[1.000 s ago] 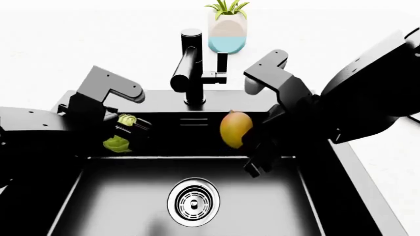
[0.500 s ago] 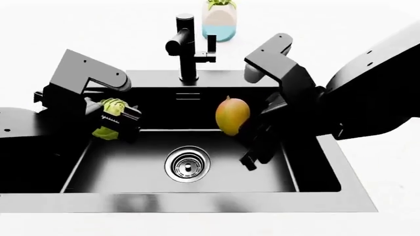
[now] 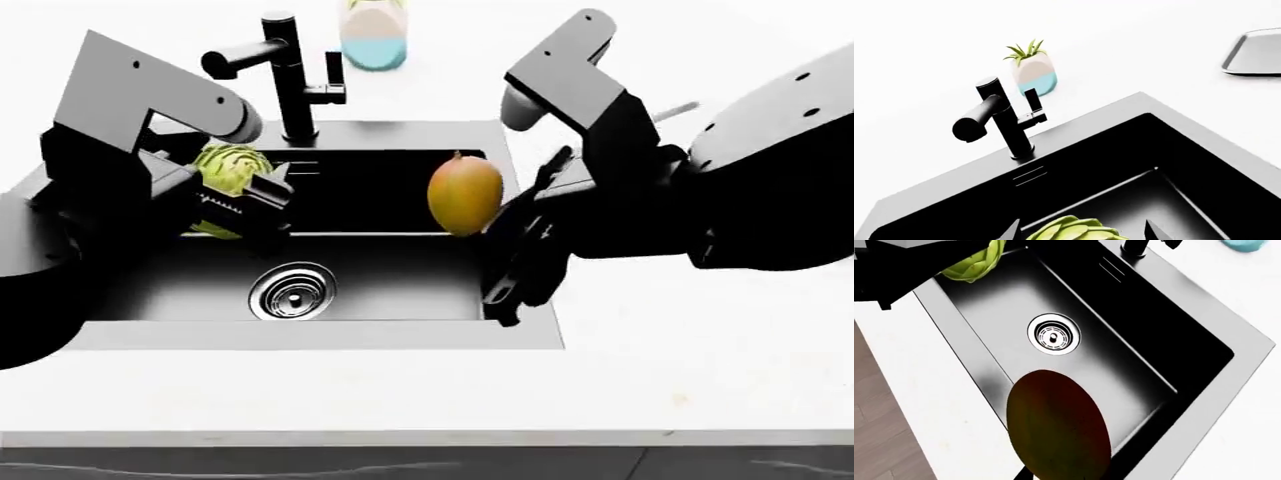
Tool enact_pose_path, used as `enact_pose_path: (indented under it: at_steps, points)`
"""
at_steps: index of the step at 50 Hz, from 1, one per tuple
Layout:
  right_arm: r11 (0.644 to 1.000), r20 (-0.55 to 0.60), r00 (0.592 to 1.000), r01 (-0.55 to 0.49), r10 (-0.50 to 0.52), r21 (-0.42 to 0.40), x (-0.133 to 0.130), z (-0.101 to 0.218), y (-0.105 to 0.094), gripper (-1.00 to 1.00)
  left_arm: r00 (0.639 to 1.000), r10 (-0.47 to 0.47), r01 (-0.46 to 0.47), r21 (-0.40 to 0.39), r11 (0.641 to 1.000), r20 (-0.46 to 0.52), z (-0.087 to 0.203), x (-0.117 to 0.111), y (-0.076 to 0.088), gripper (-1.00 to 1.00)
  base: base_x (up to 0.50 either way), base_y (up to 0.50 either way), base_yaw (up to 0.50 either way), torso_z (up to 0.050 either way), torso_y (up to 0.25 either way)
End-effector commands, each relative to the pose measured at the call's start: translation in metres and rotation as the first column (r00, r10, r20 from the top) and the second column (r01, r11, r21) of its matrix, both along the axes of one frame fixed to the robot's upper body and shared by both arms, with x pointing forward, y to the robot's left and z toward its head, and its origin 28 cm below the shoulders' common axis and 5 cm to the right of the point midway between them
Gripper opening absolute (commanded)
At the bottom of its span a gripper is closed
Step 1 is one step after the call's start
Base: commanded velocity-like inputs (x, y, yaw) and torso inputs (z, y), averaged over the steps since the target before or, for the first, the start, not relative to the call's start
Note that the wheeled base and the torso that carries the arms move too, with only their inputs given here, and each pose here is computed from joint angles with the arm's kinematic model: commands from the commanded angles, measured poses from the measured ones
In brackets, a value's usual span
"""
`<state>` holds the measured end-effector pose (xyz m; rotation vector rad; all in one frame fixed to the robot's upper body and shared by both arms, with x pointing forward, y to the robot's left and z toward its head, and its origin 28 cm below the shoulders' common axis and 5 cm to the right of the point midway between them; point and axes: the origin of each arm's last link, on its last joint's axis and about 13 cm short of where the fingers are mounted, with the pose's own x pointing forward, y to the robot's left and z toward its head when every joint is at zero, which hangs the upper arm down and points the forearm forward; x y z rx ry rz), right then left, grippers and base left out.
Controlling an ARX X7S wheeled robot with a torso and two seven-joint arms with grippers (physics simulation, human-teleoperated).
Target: Pick up the fruits and vegetables and place them in the sink. Turn on the sink faucet to wash them. Then turn the sink off and put them in the tray.
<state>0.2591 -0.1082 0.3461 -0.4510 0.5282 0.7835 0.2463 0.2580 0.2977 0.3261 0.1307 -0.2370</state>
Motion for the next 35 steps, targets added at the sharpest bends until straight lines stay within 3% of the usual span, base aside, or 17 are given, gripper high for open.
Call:
enact_pose_path:
  at_steps: [1,13,35]
  points:
    - [1.000,0.074,0.997,-0.008,0.007,0.016,-0.0061,0.0053,-0.0020,-1.00,0.997,-0.020,0.020,-0.001,1.000,0.073,0.0140,-0.0079,-0.0068,-1.00,-0.06,-0.50,0.00,0.000,0.000]
    - [0.998,0.150,0.989,-0.025,0.016,0.054,-0.0091,0.0095,-0.0031,-1.00,0.997,-0.029,0.028,0.017,0.999,0.066,0.0109,-0.0053,-0.0094,-1.00,-0.03,-0.50,0.00,0.000,0.000]
    - [0.998,0.173,0.985,-0.027,0.016,0.064,-0.0119,0.0100,-0.0042,-1.00,0.997,-0.044,0.043,0.021,0.999,0.064,0.0098,-0.0057,-0.0117,-1.00,0.00,-0.50,0.00,0.000,0.000]
